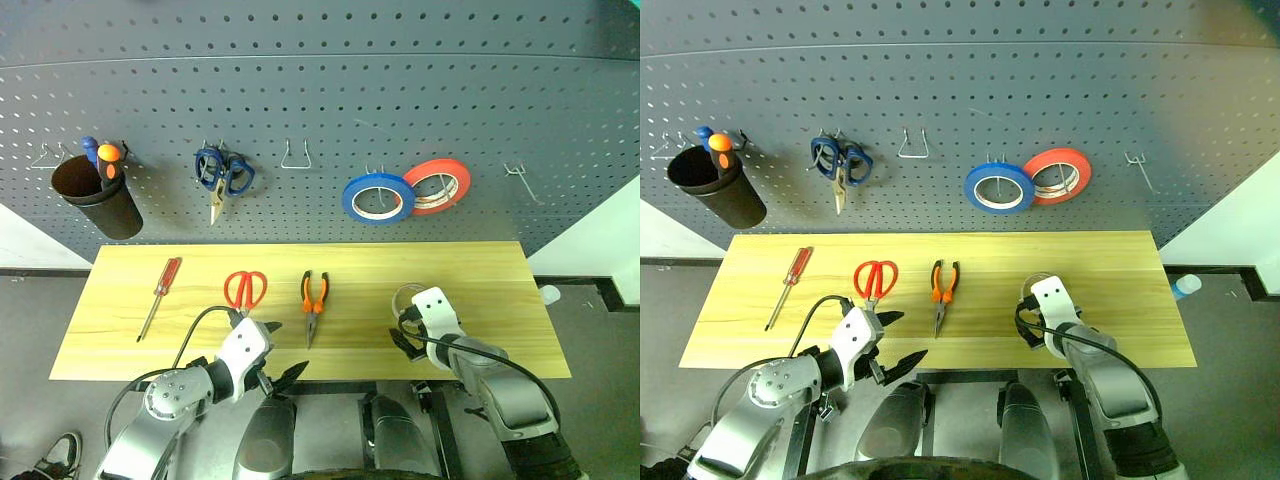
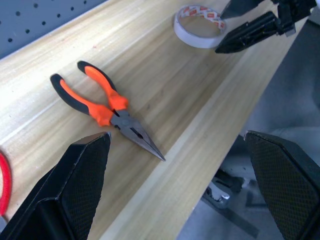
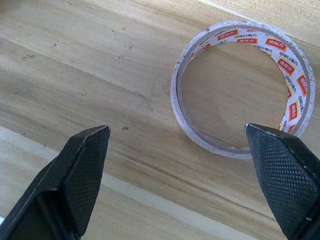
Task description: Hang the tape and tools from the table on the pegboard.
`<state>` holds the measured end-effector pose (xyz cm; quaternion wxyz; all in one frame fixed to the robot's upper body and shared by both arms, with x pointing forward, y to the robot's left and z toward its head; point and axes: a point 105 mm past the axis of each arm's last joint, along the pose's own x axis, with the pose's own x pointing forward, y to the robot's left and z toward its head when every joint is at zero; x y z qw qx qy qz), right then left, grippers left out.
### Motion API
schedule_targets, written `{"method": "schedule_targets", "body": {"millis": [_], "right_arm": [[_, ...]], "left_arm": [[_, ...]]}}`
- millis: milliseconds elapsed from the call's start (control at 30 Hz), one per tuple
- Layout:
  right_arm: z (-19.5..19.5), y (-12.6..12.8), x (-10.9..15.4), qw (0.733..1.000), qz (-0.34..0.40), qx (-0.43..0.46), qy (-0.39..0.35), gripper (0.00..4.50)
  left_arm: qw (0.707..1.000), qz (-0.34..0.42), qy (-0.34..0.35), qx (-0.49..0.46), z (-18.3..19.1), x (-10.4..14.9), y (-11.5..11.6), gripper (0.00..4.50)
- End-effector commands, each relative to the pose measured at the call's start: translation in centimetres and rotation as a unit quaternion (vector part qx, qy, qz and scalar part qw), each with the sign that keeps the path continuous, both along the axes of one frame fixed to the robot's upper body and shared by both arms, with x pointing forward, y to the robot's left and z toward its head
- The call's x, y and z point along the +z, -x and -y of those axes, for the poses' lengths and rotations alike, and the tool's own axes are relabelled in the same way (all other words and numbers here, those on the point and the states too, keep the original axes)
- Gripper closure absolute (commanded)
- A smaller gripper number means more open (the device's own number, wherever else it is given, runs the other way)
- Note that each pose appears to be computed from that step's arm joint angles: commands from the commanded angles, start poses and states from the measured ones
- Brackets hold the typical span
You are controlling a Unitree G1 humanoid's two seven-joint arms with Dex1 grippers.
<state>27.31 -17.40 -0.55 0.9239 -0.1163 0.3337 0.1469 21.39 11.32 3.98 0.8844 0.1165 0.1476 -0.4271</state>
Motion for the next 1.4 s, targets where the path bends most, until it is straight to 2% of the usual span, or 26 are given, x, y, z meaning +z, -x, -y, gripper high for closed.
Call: {"method": "schedule_targets", "body": {"millis": [33,500,967,1400], "right_arm": [[0.0,-0.6,0.6,1.0,0.017,0.003,0.005,0.0],[-2.7,-2.9,0.5,0.999,0.033,0.029,-0.001,0.0],[-2.3,-3.1,0.2,0.999,0.026,0.028,0.004,0.0],[-1.8,-2.3,-1.4,0.999,-0.023,0.044,0.014,0.0]], "left_arm": [[1.0,0.021,0.013,-0.003,0.5,1.1,-0.1,0.04],[0.999,0.023,0.022,-0.01,1.5,1.3,-0.2,0.04],[1.0,0.019,0.022,-0.005,1.6,1.4,0.6,0.04],[1.0,0.015,0.026,-0.003,1.7,2.0,1.1,0.04]]}}
